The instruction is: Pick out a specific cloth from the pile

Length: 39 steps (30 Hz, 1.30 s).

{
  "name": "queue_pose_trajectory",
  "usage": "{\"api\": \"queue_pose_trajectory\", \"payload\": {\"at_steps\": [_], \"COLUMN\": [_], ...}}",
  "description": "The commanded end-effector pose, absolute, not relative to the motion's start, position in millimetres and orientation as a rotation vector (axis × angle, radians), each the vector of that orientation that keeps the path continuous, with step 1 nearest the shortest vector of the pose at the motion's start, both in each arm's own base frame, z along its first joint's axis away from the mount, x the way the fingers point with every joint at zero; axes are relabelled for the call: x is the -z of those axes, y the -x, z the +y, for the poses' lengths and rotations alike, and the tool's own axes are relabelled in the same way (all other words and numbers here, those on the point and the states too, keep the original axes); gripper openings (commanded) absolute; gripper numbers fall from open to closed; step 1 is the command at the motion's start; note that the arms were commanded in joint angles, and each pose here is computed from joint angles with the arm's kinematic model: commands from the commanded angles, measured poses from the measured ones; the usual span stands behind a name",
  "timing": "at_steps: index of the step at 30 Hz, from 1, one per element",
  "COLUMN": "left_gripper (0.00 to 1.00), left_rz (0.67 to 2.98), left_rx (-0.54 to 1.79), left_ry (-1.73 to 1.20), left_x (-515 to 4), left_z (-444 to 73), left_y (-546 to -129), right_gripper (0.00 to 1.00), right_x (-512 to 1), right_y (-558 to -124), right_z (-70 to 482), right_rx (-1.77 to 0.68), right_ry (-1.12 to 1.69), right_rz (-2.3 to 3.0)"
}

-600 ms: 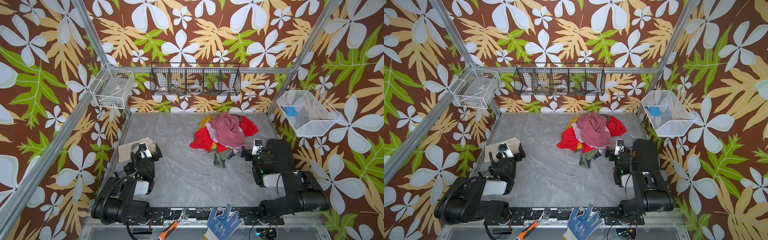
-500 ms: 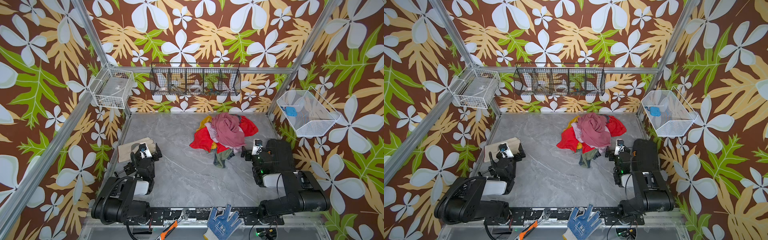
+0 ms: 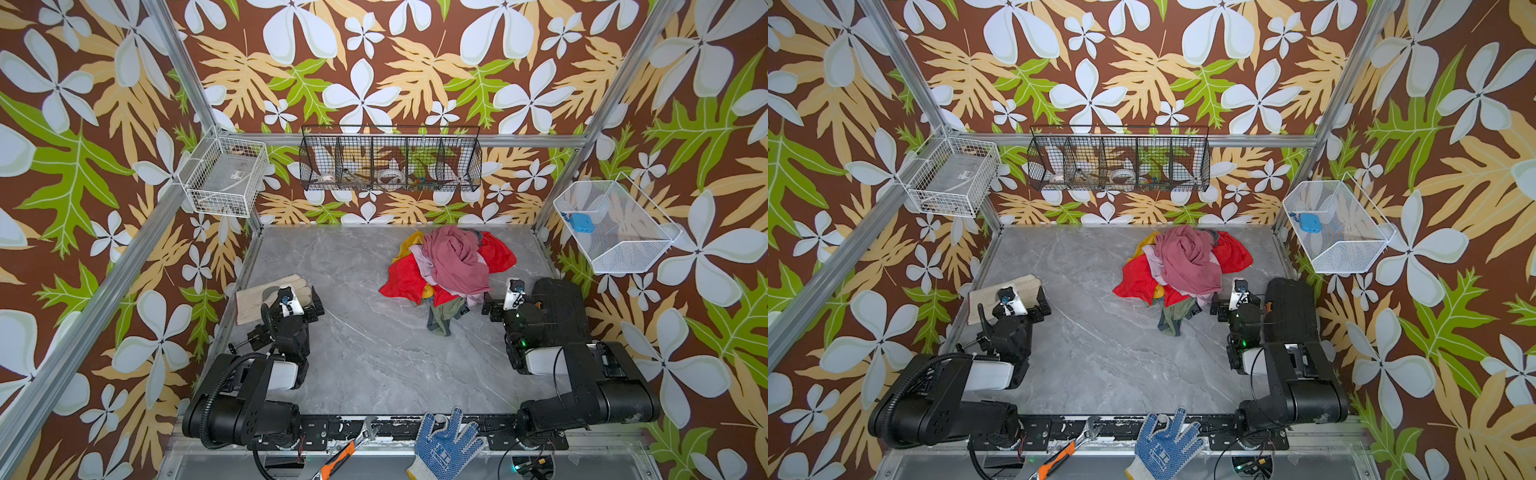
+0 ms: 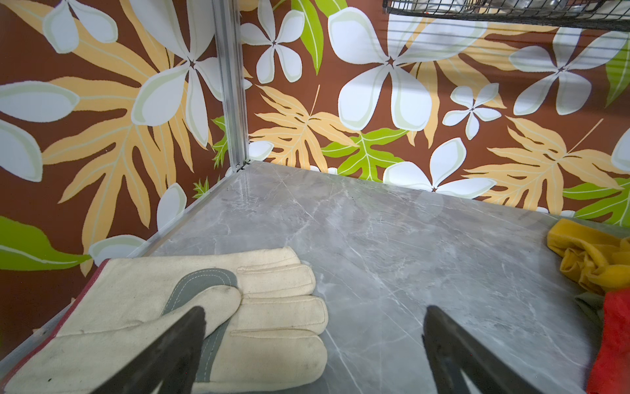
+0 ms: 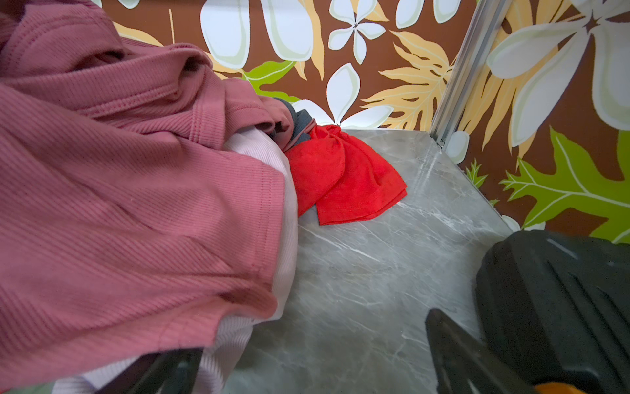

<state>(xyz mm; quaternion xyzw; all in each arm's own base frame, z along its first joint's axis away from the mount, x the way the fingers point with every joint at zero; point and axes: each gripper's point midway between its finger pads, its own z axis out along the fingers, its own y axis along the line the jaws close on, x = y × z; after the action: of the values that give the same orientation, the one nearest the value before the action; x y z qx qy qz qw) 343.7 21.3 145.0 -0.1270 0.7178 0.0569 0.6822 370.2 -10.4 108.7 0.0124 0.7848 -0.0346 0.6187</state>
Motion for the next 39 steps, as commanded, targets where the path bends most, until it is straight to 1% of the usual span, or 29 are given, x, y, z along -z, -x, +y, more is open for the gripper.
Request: {"api": "queue_pose_trajectory", "payload": {"at_steps": [1, 19, 21, 24, 26, 29, 31, 39], "left_gripper": [1.00, 1.00, 1.00, 1.00, 1.00, 1.00, 1.00, 1.00], "left_rz": [1.583, 1.579, 1.608, 1.742, 1.841, 1.920, 1.911, 1.843], "left_rx": [-0.122, -0.135, -0.144, -0.153, -0.142, -0.023, 0.043, 0.152], "left_ry": [0.282, 0.305, 0.313, 0.371, 0.371, 0.293, 0.277, 0.278], "left_x": [-152, -155, -161, -162, -163, -164, -169, -186], "left_z": [21, 25, 26, 27, 23, 0, -10, -27], "left_y": [-345, -345, -351, -364, -371, -376, -374, -364], "right_gripper": [1.00, 0.99, 0.99, 0.97, 0.99, 1.00, 0.99, 0.99], "right_x": [-115, -116, -116, -123, -133, -130, -128, -135], "right_y": [-371, -370, -370, -367, -370, -374, -369, -319], "right_z": [-11, -10, -10, -12, -14, -8, -2, 0], "right_rx": [0.080, 0.078, 0.077, 0.081, 0.083, 0.018, -0.036, -0.173], "right_ry": [-0.030, -0.032, -0.029, -0.041, -0.065, -0.075, -0.091, -0.297], "right_rz": [1.782, 1.777, 1.775, 1.753, 1.783, 1.940, 2.007, 2.062]}}
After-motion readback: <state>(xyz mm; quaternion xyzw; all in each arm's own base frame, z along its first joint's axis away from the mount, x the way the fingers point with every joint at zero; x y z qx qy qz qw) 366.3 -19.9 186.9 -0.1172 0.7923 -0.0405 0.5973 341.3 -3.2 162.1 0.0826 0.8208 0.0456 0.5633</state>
